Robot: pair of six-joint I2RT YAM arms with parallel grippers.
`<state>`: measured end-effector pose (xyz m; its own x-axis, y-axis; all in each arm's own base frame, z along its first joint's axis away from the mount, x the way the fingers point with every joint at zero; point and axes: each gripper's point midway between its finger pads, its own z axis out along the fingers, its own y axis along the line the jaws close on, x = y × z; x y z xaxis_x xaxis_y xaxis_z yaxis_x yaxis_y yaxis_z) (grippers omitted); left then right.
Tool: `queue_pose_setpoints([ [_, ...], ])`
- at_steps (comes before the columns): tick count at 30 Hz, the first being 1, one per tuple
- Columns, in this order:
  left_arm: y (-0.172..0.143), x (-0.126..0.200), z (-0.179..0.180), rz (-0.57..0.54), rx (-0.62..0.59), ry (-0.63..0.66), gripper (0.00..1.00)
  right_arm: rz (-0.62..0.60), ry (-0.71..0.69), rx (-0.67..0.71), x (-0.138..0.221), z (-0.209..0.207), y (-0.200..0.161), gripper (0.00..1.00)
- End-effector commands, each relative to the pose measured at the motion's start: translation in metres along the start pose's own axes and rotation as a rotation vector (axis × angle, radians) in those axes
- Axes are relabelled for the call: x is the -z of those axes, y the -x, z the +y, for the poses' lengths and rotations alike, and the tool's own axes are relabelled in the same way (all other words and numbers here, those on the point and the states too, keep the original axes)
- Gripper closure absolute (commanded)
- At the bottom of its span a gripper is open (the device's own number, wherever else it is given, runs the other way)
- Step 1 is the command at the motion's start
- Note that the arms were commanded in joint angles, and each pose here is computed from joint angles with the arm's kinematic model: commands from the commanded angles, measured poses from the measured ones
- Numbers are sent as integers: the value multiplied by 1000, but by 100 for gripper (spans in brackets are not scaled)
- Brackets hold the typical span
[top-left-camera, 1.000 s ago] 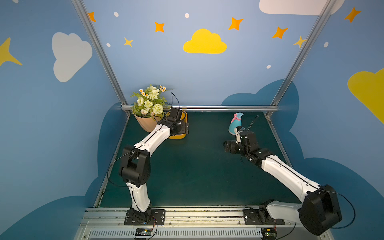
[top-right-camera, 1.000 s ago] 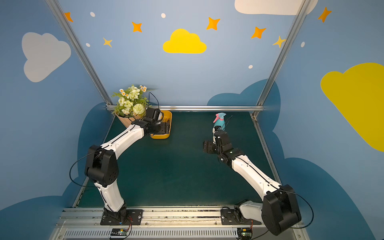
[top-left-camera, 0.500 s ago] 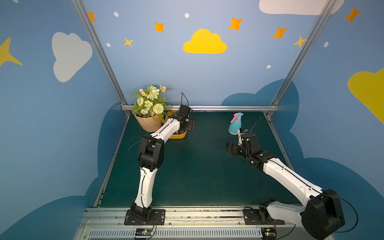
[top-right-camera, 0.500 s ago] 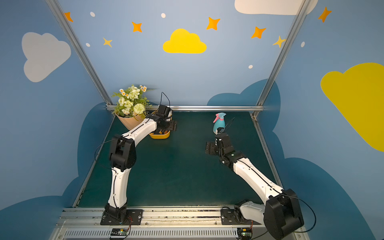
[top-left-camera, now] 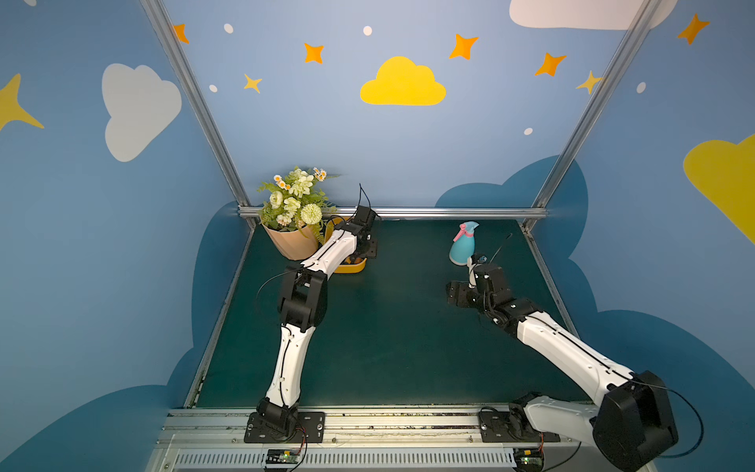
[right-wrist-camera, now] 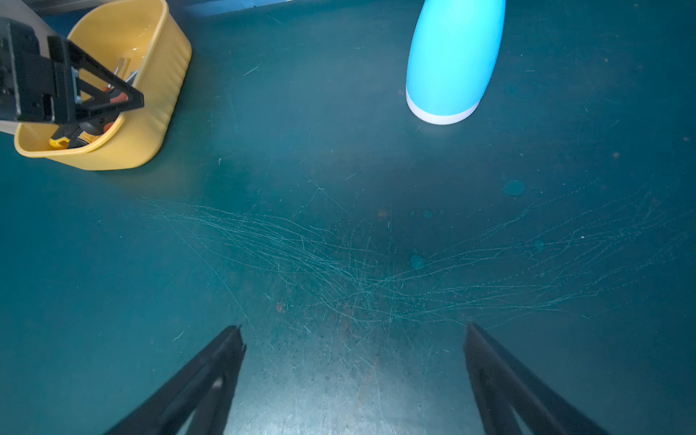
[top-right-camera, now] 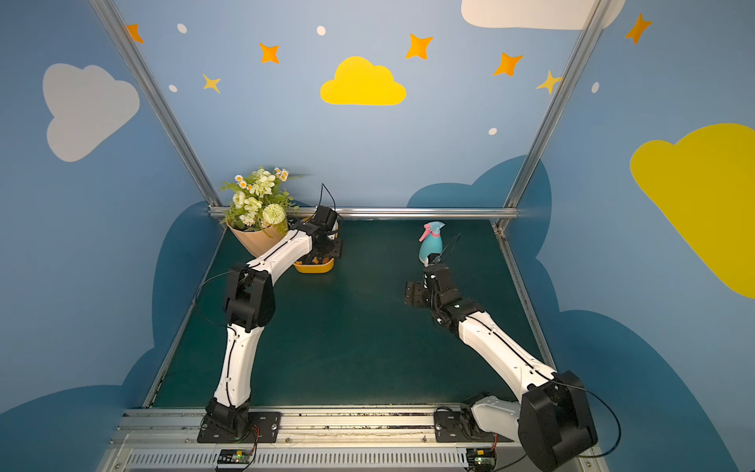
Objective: Take out the screwdriver from the storage box
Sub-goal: Move the storage box to the center of the board.
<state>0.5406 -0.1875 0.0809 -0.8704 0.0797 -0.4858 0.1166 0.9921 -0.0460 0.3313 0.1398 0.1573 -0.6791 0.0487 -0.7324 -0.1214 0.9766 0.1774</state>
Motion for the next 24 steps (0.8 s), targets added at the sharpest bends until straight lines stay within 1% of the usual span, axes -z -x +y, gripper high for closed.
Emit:
queue_pose_setpoints([
  [1,-25,-9,-5,75,-3,-23,44,-5,-7,-18,8,-5,-2,6],
  [2,-27,-10,-7,79,-6,-29,44,-6,-9,-19,8,-6,-2,6],
  [5,-35,-14,-13,102,-19,-45,52,-4,-11,-17,8,-6,-3,6],
  [8,-42,-16,-18,118,-25,-52,53,4,-12,-21,8,-7,-5,6],
  [10,-45,-16,-20,127,-25,-54,60,5,-10,-25,8,-6,-6,6],
  [12,-48,-15,-22,135,-17,-57,72,3,-8,-28,8,-6,-6,6],
  [14,-50,-12,-22,138,-2,-53,82,6,-5,-31,7,-6,-7,6],
  [20,-63,-9,-24,157,25,-42,91,21,4,-32,6,-4,-10,6],
  [23,-70,-6,-29,173,41,-44,97,25,1,-28,7,-5,-11,6],
  [24,-74,-5,-32,179,41,-48,98,25,-2,-29,8,-6,-12,6],
])
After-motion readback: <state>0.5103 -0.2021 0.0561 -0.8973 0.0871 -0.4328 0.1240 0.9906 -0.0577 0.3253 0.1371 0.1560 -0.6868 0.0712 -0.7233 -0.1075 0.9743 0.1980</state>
